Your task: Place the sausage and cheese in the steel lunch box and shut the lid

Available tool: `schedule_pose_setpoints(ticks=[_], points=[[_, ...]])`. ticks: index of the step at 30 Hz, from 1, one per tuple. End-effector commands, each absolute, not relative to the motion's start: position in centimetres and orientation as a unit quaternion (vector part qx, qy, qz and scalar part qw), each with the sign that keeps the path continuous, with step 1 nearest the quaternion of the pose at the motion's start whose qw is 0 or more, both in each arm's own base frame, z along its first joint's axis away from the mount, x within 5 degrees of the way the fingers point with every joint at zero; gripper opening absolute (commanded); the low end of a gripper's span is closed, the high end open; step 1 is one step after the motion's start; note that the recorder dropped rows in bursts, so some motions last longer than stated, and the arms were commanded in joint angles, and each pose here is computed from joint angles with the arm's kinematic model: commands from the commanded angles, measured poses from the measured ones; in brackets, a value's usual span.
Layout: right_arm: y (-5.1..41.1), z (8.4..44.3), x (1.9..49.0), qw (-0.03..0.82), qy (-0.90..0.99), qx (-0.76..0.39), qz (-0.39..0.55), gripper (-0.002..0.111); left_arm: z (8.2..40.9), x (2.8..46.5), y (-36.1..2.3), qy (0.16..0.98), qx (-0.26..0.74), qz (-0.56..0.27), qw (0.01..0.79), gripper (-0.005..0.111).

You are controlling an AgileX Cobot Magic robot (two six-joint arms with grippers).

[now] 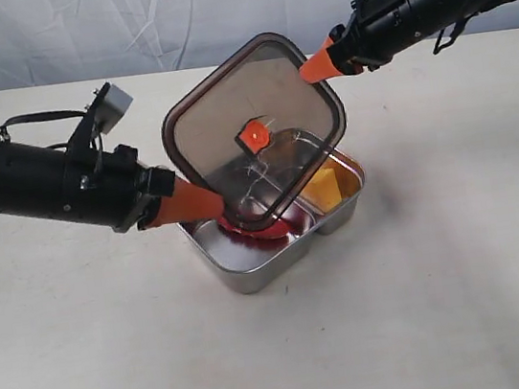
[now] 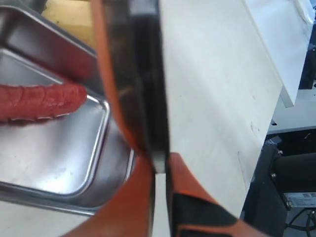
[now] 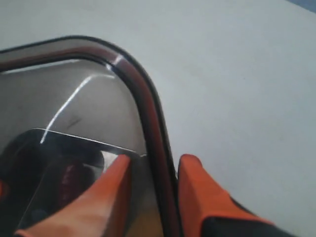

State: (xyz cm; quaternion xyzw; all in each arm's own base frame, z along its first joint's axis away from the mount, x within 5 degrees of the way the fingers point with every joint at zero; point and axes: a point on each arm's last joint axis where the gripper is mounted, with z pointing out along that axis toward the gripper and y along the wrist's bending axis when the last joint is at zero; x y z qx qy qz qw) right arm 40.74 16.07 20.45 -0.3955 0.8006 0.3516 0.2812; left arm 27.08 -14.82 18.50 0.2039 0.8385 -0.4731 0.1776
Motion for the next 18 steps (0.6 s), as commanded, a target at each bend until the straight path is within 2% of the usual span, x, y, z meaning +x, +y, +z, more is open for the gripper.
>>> schedule_pose_setpoints(ticks=[1,7,11,14,18], points=[[15.3,20.8,40.6,0.264,0.813,-0.389,0.344,0.033,20.3,27.5,-15.2,0.82,0.21,-0.497,0.193,0.0],[11.3,22.4,41.2,0.272,0.827,-0.342,0.353,0.033,21.1,27.4,-15.5,0.801,0.224,-0.524,0.183,0.0],[7.8,23.7,41.4,0.284,0.818,-0.295,0.404,0.033,21.3,27.2,-15.6,0.796,0.23,-0.532,0.176,0.0],[6.6,24.4,41.2,0.287,0.802,-0.28,0.442,0.033,21.3,27.2,-15.6,0.796,0.231,-0.531,0.176,0.0],[6.1,24.2,41.2,0.287,0.804,-0.293,0.429,0.033,21.3,27.1,-15.6,0.793,0.234,-0.536,0.172,0.0]])
